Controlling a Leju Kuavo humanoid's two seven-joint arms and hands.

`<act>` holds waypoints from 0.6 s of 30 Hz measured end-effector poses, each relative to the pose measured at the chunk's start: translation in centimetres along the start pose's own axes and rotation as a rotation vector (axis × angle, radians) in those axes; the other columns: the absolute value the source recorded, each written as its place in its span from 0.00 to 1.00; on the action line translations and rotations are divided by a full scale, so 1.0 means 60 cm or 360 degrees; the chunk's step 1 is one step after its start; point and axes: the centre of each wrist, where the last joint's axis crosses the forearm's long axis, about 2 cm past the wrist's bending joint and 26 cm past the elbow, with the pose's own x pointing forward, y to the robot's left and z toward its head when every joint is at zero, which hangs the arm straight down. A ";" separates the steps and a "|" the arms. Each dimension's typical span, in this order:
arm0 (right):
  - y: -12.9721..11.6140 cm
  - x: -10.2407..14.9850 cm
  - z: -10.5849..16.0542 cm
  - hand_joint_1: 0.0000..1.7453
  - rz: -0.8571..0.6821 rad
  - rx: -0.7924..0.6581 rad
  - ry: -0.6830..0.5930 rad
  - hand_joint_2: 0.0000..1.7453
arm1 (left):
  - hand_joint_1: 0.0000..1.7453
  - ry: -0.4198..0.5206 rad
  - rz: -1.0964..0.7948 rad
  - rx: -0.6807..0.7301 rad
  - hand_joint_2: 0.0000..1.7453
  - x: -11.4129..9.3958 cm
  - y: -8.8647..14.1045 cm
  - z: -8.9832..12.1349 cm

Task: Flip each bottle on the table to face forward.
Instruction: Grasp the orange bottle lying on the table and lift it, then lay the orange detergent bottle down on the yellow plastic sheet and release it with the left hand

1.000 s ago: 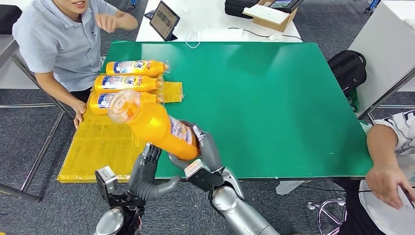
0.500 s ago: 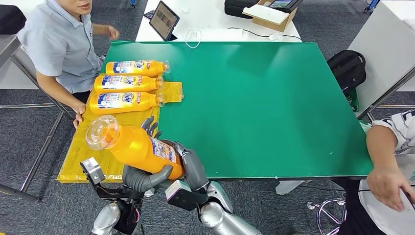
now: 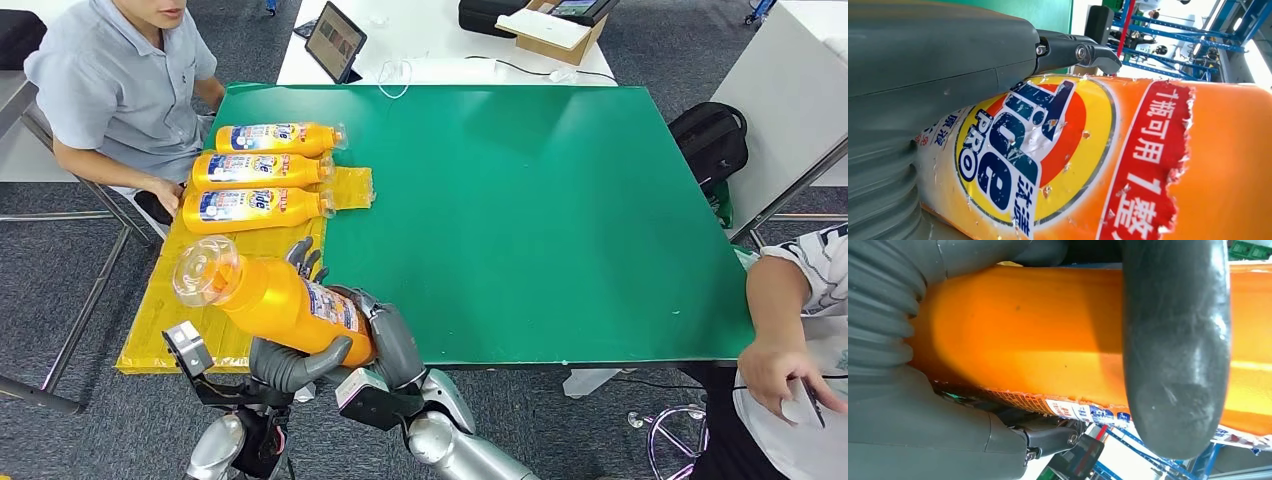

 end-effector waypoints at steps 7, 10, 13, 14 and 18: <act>0.006 -0.006 0.007 0.00 0.0045 0.0039 0.0006 0.75 | 1.00 0.0027 0.0106 -0.0042 1.00 0.001 0.004 0.002; 0.012 -0.010 0.017 0.00 0.0075 0.0052 0.0027 0.00 | 1.00 0.0036 0.0164 -0.0029 1.00 0.003 0.009 0.000; 0.017 -0.011 0.021 0.00 0.0105 0.0029 0.0044 0.00 | 1.00 0.0058 0.0213 0.0020 1.00 0.004 0.015 -0.001; 0.019 -0.011 0.023 0.00 0.0125 0.0009 0.0048 0.00 | 1.00 0.0068 0.0232 0.0045 1.00 0.005 0.018 -0.002; 0.025 -0.008 0.029 0.00 0.0187 -0.0065 0.0059 0.00 | 1.00 0.0091 0.0277 0.0137 1.00 0.008 0.032 -0.012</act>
